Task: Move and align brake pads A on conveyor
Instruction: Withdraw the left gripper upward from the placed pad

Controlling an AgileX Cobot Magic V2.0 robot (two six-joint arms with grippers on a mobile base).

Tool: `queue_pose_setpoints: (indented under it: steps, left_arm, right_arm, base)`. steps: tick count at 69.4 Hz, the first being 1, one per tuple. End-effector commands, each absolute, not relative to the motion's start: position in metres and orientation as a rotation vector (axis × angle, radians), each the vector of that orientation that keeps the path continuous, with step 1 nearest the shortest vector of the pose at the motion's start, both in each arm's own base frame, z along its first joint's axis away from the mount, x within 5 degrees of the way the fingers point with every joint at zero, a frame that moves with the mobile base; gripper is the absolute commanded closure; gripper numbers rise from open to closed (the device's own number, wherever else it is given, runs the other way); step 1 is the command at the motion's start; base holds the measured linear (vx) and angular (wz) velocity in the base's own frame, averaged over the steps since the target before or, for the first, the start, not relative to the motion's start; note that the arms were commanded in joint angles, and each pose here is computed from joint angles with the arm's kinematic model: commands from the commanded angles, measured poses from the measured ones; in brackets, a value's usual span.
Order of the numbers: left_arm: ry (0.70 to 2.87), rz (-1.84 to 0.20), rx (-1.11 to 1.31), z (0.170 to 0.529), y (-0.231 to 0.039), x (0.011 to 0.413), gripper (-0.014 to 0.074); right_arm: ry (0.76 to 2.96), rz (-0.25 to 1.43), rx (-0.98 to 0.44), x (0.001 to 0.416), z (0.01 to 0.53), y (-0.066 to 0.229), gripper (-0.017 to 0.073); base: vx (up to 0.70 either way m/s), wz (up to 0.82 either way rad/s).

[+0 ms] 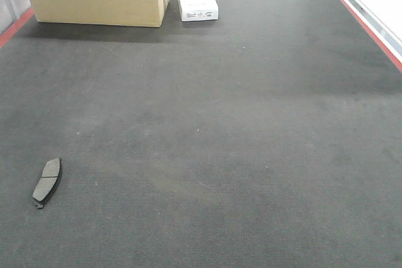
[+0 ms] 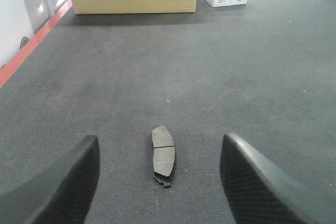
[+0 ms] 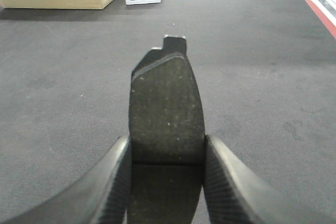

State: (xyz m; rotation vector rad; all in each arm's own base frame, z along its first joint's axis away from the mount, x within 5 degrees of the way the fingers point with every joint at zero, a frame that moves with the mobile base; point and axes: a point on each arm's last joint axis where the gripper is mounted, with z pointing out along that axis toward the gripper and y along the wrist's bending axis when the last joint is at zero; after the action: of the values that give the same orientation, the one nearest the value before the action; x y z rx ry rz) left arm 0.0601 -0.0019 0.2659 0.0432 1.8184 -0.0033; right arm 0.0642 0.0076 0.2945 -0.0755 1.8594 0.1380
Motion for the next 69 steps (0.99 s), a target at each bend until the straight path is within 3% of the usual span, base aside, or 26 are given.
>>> queue_pose_setpoints:
  steps: [1, 52, 59, 69]
  left_arm:
    - [1.736, -0.018, 0.032, 0.28, -0.002, 0.061, 0.0129]
    - [1.736, -0.018, 0.032, 0.28, -0.002, 0.061, 0.0129]
    - [1.736, -0.018, 0.032, 0.28, -0.002, 0.061, 0.0129]
    - [1.736, -0.018, 0.032, 0.28, -0.002, 0.061, 0.0129]
  right_arm:
    - [1.741, 0.139, -0.082, 0.066, 0.313, 0.008, 0.0566]
    - [1.732, 0.173, -0.06, 0.067, 0.319, 0.009, 0.0566]
    - [1.757, 0.155, -0.073, 0.082, 0.326, 0.012, 0.0566]
    - [1.957, 0.117, -0.089, 0.126, 0.33, 0.02, 0.0566]
  base:
    - [0.0, 0.0]
    - [0.0, 0.0]
    - [0.0, 0.0]
    - [0.0, 0.0]
